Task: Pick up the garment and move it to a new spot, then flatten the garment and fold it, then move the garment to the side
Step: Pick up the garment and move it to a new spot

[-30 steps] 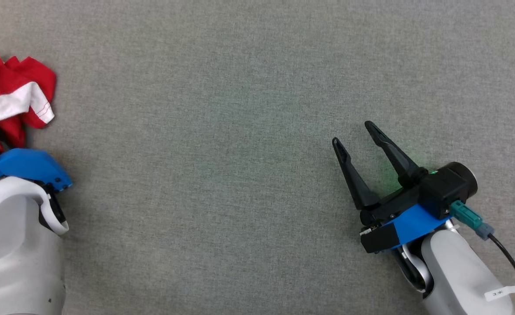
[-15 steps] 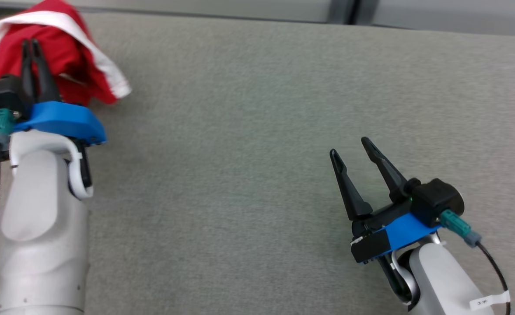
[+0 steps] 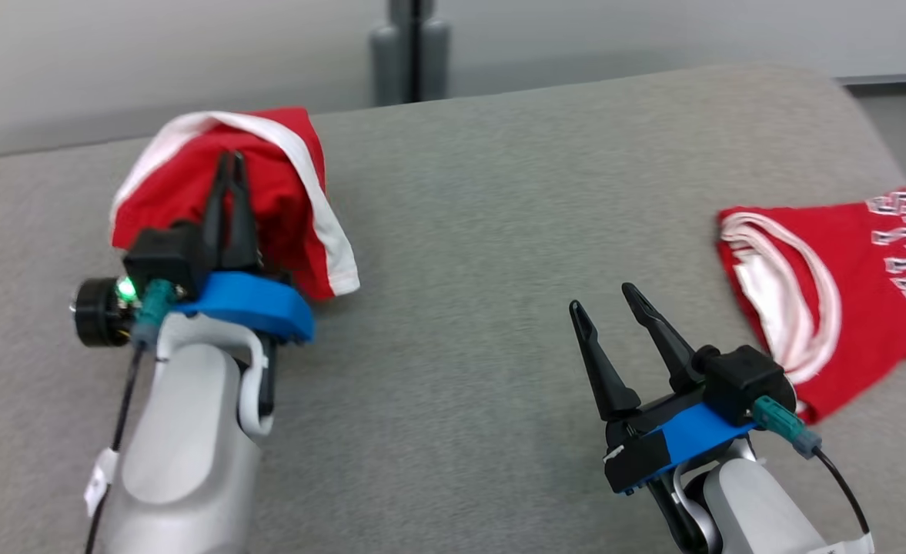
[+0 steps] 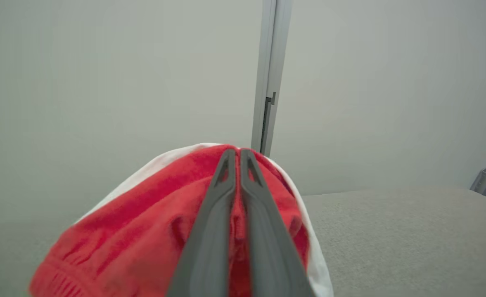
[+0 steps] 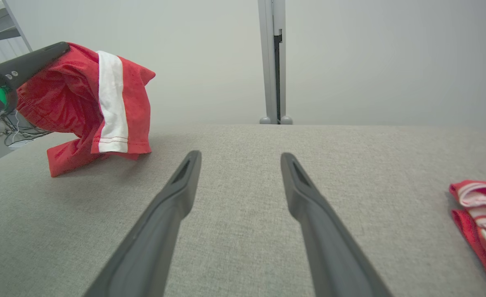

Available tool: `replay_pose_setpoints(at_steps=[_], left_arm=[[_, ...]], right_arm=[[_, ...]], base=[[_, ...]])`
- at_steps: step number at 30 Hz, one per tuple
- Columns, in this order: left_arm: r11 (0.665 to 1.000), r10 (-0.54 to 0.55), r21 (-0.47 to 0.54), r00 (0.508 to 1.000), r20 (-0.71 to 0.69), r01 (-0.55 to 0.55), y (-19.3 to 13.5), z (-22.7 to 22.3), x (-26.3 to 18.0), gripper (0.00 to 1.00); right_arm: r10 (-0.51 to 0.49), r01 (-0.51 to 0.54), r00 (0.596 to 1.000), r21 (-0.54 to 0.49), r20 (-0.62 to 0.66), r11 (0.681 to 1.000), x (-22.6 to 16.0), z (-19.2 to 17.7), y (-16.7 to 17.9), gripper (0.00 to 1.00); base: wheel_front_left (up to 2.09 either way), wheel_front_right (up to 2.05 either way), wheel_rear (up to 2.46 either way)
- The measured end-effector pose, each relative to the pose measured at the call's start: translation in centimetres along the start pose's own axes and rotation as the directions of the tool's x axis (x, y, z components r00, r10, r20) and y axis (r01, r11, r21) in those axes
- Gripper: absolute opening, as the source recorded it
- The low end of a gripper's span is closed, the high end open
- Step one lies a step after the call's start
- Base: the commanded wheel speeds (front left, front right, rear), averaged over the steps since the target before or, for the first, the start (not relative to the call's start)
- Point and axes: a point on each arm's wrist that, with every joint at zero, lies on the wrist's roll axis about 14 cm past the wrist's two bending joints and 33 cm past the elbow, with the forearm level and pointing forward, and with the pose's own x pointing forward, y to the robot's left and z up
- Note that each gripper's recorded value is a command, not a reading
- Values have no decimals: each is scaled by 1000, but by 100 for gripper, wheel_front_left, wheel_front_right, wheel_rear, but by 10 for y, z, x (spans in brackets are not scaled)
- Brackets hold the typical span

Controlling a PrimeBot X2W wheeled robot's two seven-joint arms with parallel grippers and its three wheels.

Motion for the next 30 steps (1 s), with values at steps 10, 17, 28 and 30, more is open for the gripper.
replay_pose_setpoints(at_steps=[10,17,28,30], left_arm=[[981,-174,-105,979,-108,163,-88,-40,-29,0],[993,-115,-48,972,-206,107,-73,-69,-65,100],[995,95,38,981,-167,-90,-14,-52,-126,100],[992,126,49,978,-166,-120,-5,-52,-139,100]], right_arm=[[-115,115,993,-7,26,993,-32,13,-32,100],[-94,93,995,16,32,996,-29,14,-23,100],[-43,41,997,31,58,999,-43,21,1,100],[-40,38,998,33,54,999,-48,19,4,100]], base=[[0,0,0],[0,0,0],[0,0,0],[0,0,0]])
